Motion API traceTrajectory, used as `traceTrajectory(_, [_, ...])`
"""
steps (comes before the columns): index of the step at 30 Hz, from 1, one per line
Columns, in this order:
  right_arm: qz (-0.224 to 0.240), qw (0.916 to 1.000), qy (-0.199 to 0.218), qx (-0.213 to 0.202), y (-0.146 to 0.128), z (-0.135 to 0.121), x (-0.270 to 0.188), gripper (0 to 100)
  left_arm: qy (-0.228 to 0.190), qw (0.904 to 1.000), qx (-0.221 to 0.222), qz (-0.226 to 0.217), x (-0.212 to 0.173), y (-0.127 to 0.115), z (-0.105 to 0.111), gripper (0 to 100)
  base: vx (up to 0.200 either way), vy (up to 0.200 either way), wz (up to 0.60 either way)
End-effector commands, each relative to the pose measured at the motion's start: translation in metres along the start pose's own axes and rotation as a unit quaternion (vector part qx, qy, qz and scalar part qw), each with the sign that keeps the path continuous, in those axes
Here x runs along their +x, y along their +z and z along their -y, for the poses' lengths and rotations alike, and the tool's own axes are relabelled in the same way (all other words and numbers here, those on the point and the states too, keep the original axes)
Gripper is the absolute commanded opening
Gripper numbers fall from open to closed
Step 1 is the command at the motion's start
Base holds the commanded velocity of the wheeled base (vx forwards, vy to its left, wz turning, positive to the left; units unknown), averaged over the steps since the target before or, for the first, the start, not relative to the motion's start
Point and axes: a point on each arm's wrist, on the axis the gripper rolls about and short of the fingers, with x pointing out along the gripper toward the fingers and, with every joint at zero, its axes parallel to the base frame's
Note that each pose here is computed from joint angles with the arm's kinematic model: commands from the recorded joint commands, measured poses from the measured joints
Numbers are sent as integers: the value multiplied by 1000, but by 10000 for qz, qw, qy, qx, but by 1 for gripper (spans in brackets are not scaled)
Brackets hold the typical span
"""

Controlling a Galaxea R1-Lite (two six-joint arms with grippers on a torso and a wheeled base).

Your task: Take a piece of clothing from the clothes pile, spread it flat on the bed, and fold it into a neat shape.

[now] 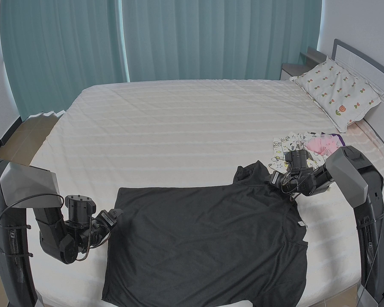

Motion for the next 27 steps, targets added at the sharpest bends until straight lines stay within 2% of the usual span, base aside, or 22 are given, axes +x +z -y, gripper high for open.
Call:
traceTrajectory(1, [229, 9996, 170, 51, 17, -10, -9, 100, 5, 10000, -2, -2, 0, 0, 0, 100, 0, 0, 0])
traceTrajectory(5, [424, 9986, 277, 130, 28, -15, -6, 100, 5, 10000, -2, -2, 0, 0, 0, 100, 0, 0, 0])
traceTrajectory(12, [342, 9988, 250, 254, 4, -12, 31, 100, 19, 10000, -2, 16, 0, 0, 0, 100, 0, 0, 0])
traceTrajectory(19, [491, 9978, 387, 223, 2, -18, 46, 100, 15, 10000, 2, 12, 0, -1, 0, 100, 0, 0, 0])
traceTrajectory(20, [523, 9975, 408, 224, 4, -20, 46, 0, 21, 10000, 3, 7, 1, -1, 0, 100, 0, 0, 0])
traceTrajectory(25, [658, 9964, 480, 235, 11, -22, 44, 0, 25, 10000, -2, 12, 1, 0, -1, 100, 0, 0, 0])
traceTrajectory(27, [915, 9938, 559, 308, 26, -25, 40, 0, 26, 10000, 3, 13, 1, -1, 0, 100, 0, 0, 0])
